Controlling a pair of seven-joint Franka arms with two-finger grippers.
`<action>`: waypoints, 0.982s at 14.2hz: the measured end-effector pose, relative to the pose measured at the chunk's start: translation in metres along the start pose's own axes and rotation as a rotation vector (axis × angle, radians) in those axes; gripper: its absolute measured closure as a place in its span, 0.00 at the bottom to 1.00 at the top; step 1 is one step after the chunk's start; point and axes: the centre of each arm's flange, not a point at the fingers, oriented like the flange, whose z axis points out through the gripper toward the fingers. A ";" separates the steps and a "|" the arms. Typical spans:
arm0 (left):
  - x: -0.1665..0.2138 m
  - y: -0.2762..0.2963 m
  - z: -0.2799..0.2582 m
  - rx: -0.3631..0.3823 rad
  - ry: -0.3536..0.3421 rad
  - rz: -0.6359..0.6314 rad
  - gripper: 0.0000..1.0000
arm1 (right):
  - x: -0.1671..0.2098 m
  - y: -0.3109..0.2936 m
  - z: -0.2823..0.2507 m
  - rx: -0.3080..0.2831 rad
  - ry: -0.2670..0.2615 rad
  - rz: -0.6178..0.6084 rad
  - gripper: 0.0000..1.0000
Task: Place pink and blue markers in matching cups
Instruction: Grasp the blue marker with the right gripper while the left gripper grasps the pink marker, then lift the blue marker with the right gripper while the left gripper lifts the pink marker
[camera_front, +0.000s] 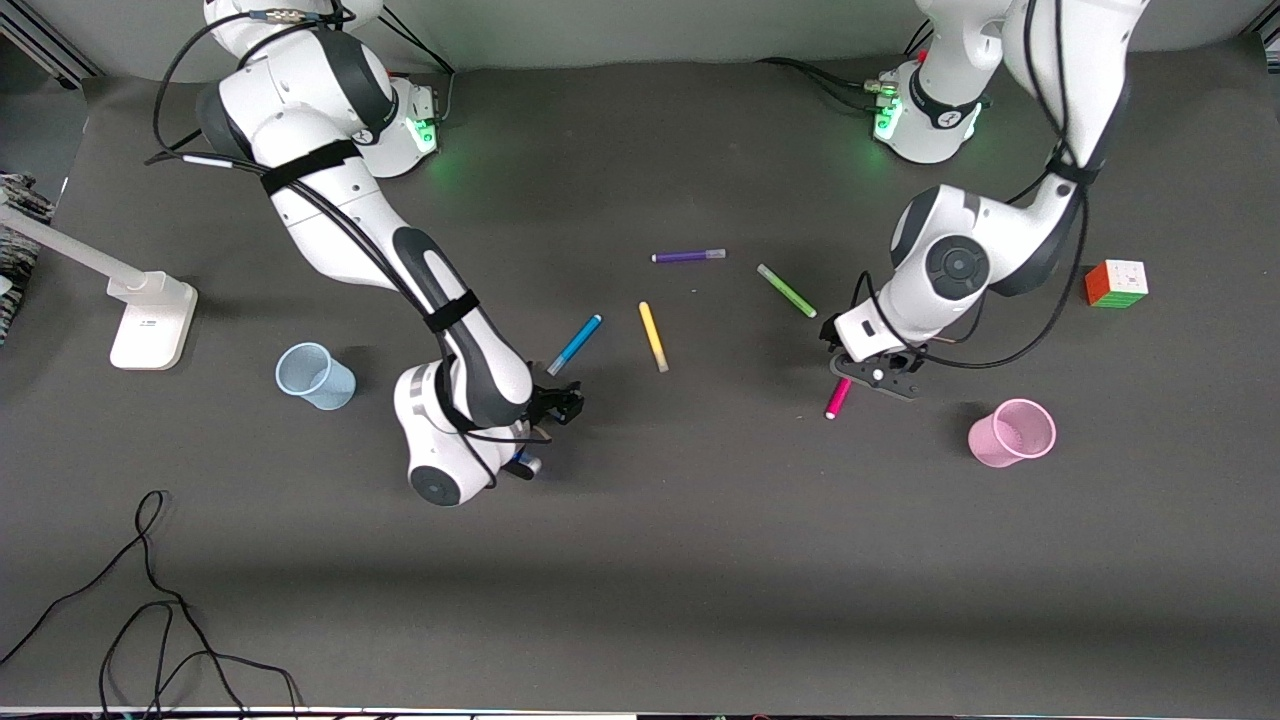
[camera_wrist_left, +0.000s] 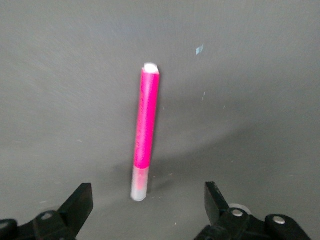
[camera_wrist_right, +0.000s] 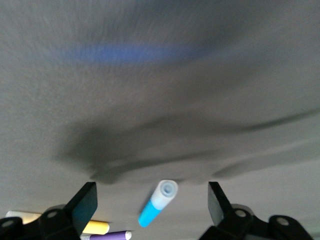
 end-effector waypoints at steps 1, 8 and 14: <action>-0.003 0.000 0.012 0.001 -0.013 0.010 0.00 | -0.002 -0.003 0.004 -0.004 -0.005 0.003 0.04; -0.002 -0.008 0.034 0.000 -0.011 0.011 0.21 | -0.006 -0.006 0.005 0.000 -0.019 0.017 0.32; 0.003 -0.017 0.028 0.006 0.001 -0.013 0.78 | -0.007 -0.002 0.004 -0.016 -0.047 0.025 0.81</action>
